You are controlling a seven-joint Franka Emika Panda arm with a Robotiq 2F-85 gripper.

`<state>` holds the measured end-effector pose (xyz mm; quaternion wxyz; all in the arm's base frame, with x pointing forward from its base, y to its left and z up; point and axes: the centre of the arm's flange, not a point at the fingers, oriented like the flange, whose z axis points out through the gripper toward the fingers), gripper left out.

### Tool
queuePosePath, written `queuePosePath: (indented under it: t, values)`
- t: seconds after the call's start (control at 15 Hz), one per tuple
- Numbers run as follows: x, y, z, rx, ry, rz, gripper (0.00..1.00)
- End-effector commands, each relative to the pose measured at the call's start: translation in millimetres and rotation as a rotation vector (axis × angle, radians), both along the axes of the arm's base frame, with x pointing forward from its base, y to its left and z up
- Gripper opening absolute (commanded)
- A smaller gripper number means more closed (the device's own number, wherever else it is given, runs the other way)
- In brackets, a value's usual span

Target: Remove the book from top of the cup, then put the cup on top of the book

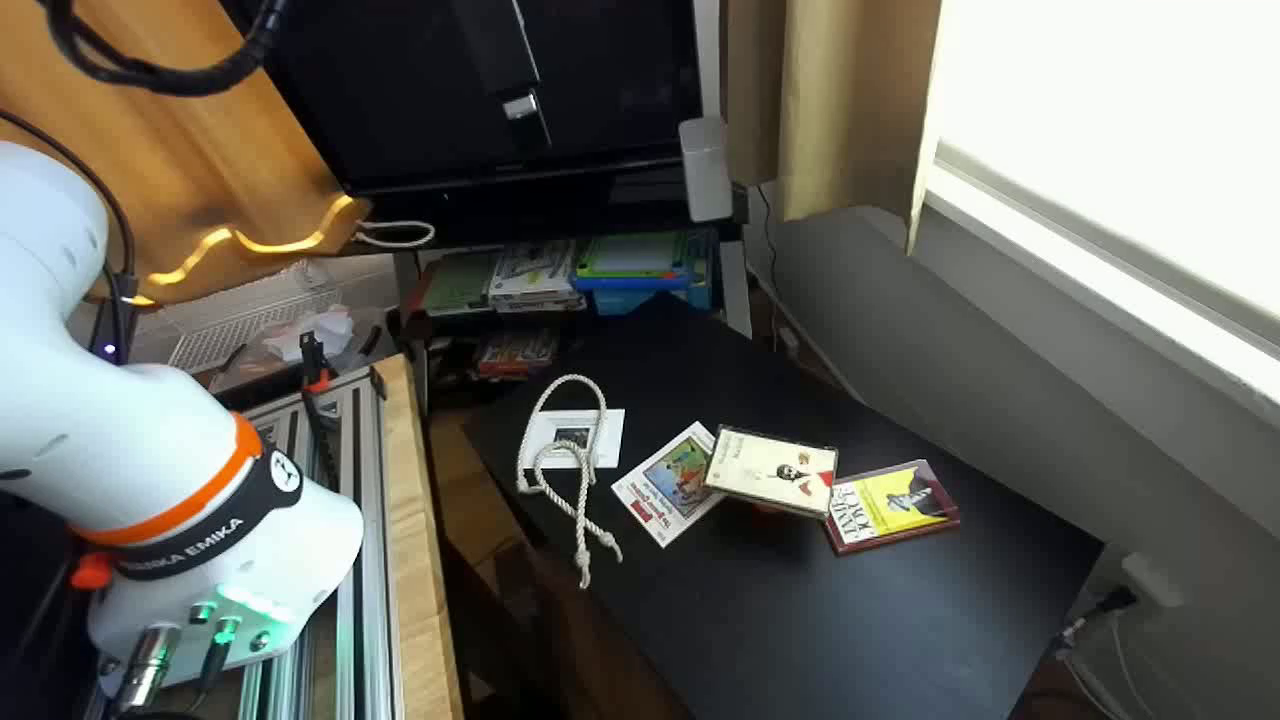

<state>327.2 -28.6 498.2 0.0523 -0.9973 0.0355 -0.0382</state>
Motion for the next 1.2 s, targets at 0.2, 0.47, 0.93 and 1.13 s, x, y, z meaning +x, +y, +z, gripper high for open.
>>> queuePosePath:
  t: [0.2, 0.47, 0.93, 1.13]
  values:
    - [0.0, 0.0, 0.0, 0.0, 0.0, 0.0, 1.0]
    - [3.1, -6.3, -6.3, 0.019, 0.044, -0.018, 1.0]
    - [51.9, -71.3, -106.1, 0.345, 0.196, -0.057, 1.0]
    - [72.7, -82.8, -162.9, 0.47, 0.205, -0.06, 1.0]
